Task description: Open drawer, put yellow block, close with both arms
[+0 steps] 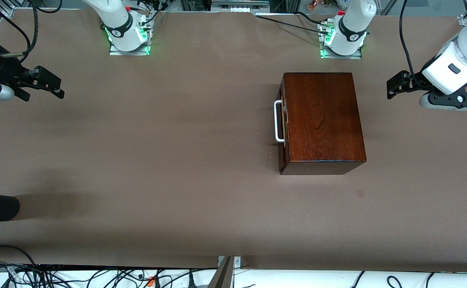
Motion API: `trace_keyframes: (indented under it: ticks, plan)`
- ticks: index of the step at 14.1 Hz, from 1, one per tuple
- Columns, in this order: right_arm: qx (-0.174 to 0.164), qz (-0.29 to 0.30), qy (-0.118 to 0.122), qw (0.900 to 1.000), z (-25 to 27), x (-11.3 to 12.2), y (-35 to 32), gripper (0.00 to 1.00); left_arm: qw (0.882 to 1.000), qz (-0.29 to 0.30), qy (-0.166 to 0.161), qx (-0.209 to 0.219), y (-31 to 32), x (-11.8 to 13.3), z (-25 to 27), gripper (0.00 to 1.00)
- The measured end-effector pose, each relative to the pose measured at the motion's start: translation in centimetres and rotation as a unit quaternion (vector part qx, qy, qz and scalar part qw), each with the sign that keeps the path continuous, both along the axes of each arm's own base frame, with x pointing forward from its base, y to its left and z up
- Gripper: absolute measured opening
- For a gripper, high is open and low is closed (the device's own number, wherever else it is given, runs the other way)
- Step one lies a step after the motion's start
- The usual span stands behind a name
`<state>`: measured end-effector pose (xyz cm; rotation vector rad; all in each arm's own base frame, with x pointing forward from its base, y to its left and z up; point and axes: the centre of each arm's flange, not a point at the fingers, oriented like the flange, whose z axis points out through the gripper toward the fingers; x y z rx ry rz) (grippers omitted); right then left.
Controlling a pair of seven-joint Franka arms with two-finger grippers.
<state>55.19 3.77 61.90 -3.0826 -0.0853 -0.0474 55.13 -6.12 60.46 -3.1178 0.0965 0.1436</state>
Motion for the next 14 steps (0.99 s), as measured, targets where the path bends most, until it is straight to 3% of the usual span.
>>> trace_keyframes:
  ticks: [14]
  plan:
    - [0.000,0.000,0.000,1.000,0.0,0.0,0.0,1.00,1.000,-0.007,-0.007,-0.002,0.6,-0.6,0.6,1.00]
